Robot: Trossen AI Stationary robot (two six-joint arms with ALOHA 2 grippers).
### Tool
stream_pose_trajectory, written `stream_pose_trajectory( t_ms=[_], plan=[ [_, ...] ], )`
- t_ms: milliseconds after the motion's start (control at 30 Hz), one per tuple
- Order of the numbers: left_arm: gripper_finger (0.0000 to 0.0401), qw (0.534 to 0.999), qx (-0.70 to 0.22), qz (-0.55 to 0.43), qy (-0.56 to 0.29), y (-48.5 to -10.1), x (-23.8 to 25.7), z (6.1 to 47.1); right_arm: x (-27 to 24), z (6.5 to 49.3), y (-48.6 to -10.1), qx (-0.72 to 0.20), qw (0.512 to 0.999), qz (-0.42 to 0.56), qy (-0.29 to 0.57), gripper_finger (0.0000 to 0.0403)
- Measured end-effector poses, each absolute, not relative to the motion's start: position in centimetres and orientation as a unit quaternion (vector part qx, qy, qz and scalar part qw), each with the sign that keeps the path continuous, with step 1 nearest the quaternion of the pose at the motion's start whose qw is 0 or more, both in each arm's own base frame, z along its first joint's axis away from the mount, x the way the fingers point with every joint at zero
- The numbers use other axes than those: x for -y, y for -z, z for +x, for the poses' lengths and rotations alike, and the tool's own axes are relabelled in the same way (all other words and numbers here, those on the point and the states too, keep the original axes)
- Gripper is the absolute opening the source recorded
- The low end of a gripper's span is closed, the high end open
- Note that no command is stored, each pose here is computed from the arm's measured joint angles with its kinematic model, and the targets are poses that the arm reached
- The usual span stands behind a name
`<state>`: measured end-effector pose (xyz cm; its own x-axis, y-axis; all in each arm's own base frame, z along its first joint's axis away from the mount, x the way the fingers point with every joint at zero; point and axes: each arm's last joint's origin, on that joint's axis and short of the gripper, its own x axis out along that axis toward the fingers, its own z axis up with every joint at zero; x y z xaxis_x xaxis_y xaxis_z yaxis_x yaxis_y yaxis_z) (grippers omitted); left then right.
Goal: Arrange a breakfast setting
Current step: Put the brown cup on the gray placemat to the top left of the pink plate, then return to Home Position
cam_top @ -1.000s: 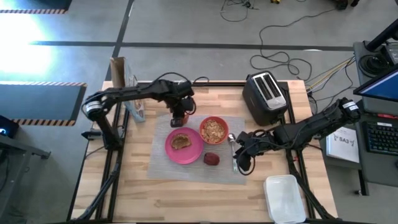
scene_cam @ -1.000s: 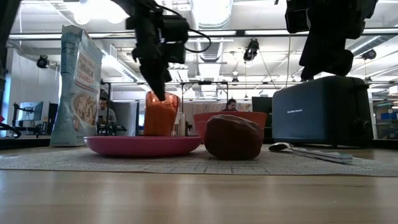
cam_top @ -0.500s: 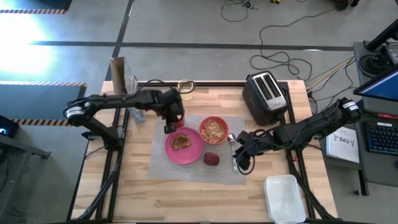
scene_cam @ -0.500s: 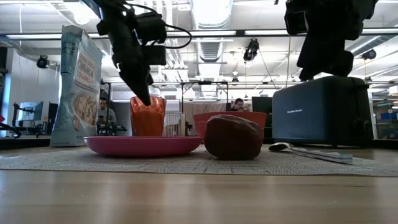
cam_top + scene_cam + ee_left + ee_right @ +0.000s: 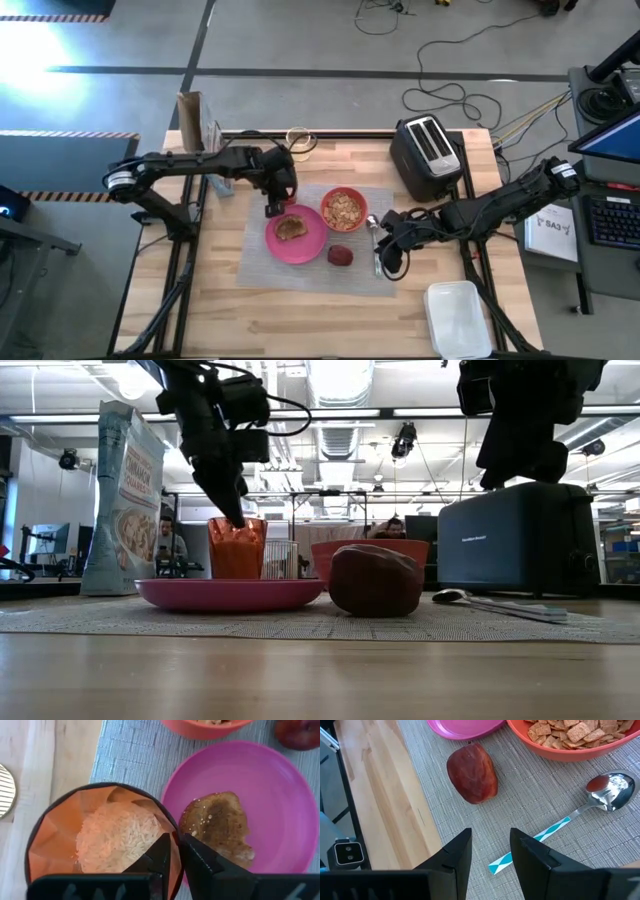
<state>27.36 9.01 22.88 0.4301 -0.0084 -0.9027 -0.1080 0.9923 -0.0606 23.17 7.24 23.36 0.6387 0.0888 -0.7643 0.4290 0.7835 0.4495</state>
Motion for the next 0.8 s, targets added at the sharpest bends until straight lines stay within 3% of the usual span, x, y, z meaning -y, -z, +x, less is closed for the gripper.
stream_pose_trajectory(
  t_ms=[800],
  plan=[
    [0.011, 0.847, -0.528, -0.059, -0.021, -24.2, -9.0, 27.7, -7.4, 23.1, -23.4, -0.431, 0.839, 0.325, 0.069, 0.0123]
  ],
)
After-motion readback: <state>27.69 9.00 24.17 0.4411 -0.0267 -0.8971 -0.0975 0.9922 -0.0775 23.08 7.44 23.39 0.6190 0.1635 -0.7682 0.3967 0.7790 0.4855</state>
